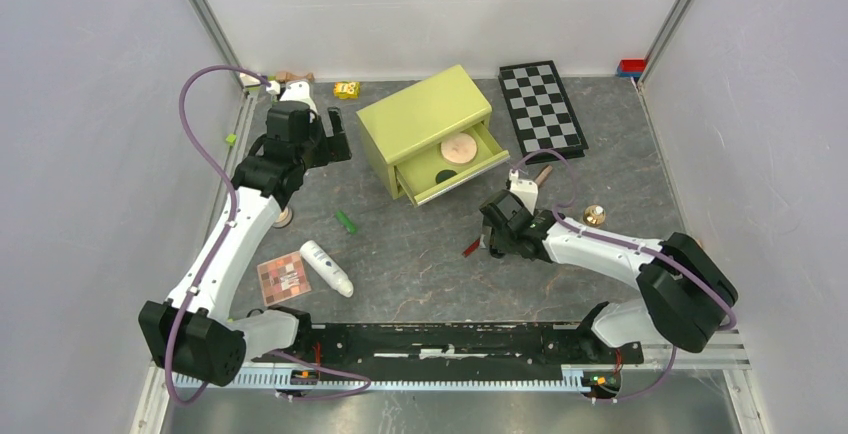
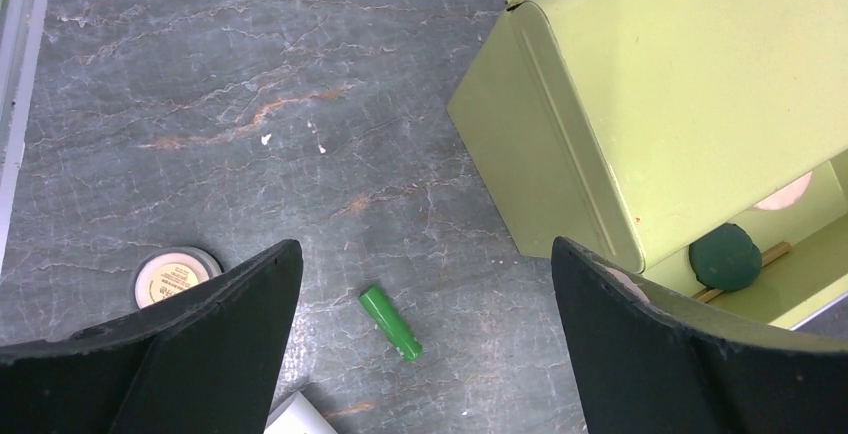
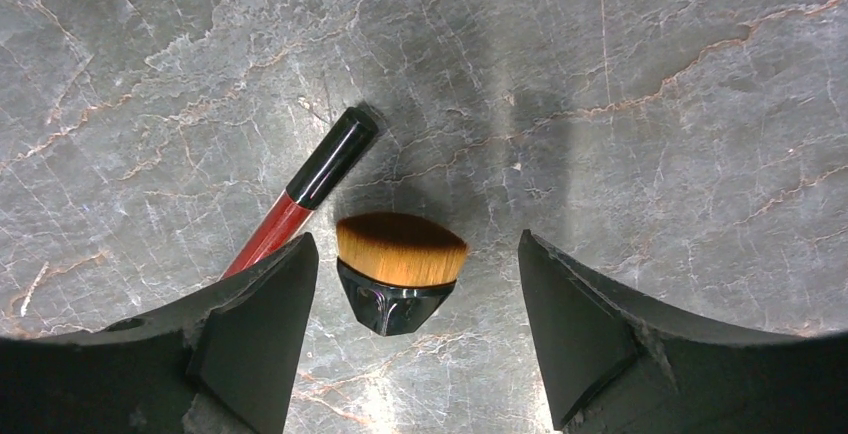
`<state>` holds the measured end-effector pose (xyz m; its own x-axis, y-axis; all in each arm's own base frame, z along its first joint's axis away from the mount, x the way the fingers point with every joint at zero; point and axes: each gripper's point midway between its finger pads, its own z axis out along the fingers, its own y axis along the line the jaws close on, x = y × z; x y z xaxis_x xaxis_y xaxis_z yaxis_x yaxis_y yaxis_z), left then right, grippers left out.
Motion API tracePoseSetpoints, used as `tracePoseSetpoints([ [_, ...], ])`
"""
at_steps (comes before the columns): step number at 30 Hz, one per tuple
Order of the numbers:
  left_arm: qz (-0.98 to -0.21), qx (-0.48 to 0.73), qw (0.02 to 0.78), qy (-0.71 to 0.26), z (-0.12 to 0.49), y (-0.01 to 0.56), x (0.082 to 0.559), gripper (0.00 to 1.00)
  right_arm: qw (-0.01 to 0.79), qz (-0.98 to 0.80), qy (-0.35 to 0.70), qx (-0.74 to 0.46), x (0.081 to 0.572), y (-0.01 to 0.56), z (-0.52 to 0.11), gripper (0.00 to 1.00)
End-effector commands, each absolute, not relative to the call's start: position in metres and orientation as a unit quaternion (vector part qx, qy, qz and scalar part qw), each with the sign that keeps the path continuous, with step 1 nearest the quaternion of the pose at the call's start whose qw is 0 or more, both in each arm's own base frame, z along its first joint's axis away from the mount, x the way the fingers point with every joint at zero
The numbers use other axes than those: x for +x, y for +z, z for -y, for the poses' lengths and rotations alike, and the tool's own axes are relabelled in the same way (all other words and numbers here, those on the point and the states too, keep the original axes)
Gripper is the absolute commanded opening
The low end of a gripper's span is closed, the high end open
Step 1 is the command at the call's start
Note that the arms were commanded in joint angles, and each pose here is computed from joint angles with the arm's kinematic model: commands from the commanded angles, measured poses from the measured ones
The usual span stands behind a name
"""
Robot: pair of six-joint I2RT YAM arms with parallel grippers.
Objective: Organize the makeup
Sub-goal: Pick up the makeup brush from the center of the board.
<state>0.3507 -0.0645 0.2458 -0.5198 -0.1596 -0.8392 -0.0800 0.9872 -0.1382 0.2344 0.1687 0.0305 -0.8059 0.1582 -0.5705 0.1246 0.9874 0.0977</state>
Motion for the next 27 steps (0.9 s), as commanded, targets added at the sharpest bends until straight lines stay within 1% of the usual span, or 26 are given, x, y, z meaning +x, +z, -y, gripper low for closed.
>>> tracePoseSetpoints([
  [1,-0.862,-0.053,0.503,-0.029,0.061,0.255,0.353,1.0,0.297,-0.952,0.034,0.07,0.236,0.029,-0.175,0.79],
  [7,-0.863,-0.053,0.501,-0.028,0.061,0.253,0.353,1.0,0.288,-0.956,0.03,0.057,0.23,0.023,-0.172,0.66],
  [11,-0.864,-0.052,0.5,-0.029,0.062,0.252,0.354,1.0,0.292,-0.955,0.031,0.049,0.232,0.027,-0.173,0.53],
  [18,-0.867,-0.052,0.496,-0.026,0.062,0.249,0.355,1.0,0.324,-0.944,0.065,0.02,0.241,0.048,-0.182,0.46],
  [21,-0.867,-0.051,0.495,-0.025,0.062,0.248,0.355,1.0,0.349,-0.933,0.092,0.006,0.249,0.065,-0.186,0.43],
  [27,-0.868,-0.051,0.494,-0.025,0.062,0.247,0.355,1.0,0.406,-0.904,0.129,-0.032,0.265,0.107,-0.186,0.39],
])
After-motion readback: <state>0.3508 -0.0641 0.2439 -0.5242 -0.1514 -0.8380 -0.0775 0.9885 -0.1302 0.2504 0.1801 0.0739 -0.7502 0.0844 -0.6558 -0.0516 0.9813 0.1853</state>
